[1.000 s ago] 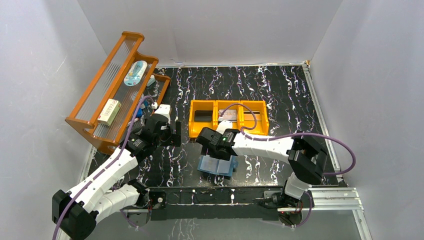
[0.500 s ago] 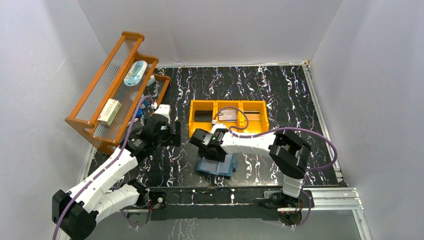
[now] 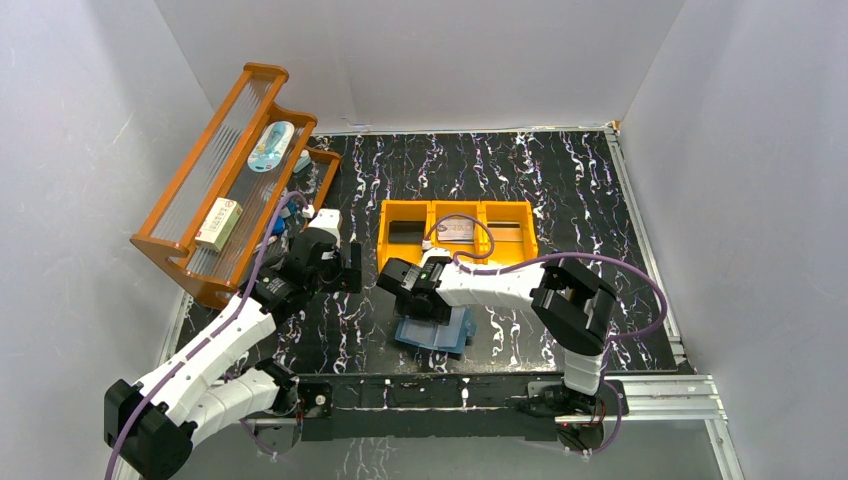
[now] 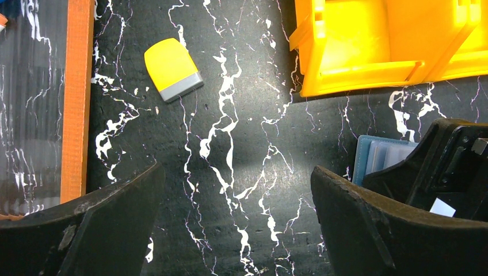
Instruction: Take the credit cards out of the card holder
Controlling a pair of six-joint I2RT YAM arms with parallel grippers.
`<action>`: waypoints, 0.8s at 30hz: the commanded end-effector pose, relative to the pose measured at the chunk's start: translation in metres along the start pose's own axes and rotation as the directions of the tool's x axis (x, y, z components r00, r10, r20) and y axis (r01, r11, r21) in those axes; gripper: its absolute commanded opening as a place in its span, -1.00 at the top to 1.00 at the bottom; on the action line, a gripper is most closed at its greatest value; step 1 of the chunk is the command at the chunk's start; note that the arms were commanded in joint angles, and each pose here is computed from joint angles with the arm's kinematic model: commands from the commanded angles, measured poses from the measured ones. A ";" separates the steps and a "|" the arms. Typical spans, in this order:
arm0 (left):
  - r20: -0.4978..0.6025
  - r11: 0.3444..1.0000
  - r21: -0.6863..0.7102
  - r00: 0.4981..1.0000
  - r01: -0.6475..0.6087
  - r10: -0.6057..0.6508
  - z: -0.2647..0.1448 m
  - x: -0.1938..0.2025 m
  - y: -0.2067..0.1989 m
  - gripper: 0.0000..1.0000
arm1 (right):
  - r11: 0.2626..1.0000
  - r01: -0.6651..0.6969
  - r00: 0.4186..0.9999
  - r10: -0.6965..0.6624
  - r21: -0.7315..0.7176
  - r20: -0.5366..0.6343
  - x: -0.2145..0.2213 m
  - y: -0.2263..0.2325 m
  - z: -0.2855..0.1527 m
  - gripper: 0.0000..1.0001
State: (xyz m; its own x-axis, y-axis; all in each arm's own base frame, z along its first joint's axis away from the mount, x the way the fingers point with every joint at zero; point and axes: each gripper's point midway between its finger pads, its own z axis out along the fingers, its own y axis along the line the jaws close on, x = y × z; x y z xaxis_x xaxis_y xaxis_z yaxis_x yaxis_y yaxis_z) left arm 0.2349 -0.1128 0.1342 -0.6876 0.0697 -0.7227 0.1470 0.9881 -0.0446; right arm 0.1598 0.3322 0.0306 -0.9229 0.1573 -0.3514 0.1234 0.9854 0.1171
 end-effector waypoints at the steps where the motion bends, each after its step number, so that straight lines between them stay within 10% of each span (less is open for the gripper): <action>1: 0.006 1.000 -0.027 1.000 0.005 -0.005 -0.002 -0.001 0.006 -0.97 | 0.998 0.007 1.000 -0.007 -0.067 0.001 0.000 0.011 -0.009 -0.57; 13: -0.009 1.000 -0.019 1.000 0.000 0.000 0.000 0.002 0.004 -0.97 | 0.998 -0.015 0.999 0.017 -0.057 0.030 -0.009 0.003 -0.022 -0.67; 24: -0.010 1.000 -0.022 1.000 -0.001 0.001 0.000 0.002 0.004 -0.97 | 0.999 0.006 1.000 -0.007 -0.047 -0.017 0.010 -0.002 0.007 -0.36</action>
State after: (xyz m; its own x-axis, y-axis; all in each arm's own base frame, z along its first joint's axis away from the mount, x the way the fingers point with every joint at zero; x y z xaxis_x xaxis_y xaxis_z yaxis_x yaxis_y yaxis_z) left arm 0.2350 -0.1130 0.1319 -0.6934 0.0735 -0.7168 0.1469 0.9883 -0.0408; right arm 0.1555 0.3305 0.0332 -0.9266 0.1499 -0.3448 0.1028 0.9831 0.1513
